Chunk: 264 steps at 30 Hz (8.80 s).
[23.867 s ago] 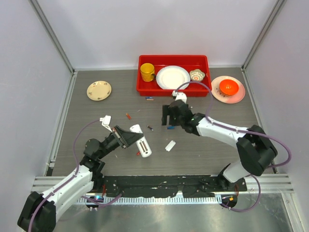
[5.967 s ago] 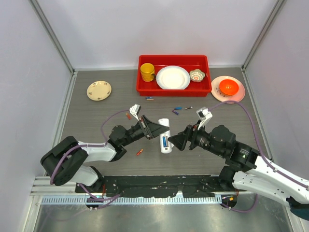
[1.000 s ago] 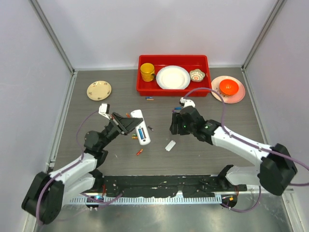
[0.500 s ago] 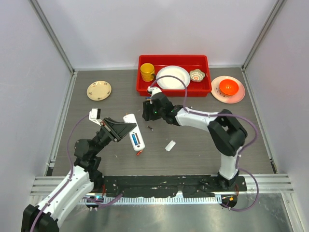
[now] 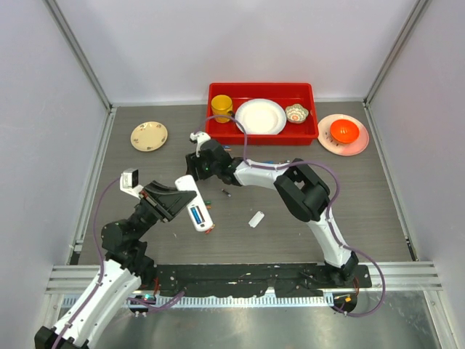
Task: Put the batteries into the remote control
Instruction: Pick up the battery from the center of the board, then place the battery at the center of the board, then pick up the battery from the center of the board, then place the battery at the center of the board.
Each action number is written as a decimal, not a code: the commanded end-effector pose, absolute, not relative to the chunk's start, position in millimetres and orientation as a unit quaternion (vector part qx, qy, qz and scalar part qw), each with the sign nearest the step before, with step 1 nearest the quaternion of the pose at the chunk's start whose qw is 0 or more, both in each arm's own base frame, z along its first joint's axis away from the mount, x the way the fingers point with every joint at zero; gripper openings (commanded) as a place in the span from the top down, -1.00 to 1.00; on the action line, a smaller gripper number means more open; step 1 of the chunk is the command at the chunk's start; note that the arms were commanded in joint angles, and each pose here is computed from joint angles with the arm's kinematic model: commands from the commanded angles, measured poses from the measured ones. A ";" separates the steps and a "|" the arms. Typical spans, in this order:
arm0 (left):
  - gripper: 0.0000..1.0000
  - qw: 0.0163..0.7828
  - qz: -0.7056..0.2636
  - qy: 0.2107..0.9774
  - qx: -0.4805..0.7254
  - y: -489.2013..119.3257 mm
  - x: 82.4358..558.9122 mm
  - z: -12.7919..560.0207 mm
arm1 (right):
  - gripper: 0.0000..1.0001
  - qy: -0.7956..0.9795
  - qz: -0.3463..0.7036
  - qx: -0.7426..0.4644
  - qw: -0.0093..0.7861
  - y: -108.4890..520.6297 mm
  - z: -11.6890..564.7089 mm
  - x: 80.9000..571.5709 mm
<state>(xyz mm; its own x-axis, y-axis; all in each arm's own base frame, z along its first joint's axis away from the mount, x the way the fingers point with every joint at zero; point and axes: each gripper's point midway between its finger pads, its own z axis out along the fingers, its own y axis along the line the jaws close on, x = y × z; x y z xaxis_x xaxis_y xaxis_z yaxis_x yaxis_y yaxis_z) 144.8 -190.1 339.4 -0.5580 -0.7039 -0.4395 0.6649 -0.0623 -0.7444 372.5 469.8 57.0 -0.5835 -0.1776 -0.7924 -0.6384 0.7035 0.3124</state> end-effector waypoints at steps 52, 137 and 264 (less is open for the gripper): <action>1.00 0.412 -0.735 0.539 0.003 -240.1 186.2 303.4 | 0.99 0.884 0.201 -0.024 0.423 233.5 128.4 243.2; 1.00 0.376 -0.717 0.586 0.034 -256.1 164.6 264.7 | -0.71 0.946 -0.020 -0.093 0.311 163.4 78.5 290.1; 1.00 0.338 -0.738 0.582 0.050 -277.8 146.8 261.9 | -0.43 0.845 0.030 0.461 0.269 154.2 46.0 274.6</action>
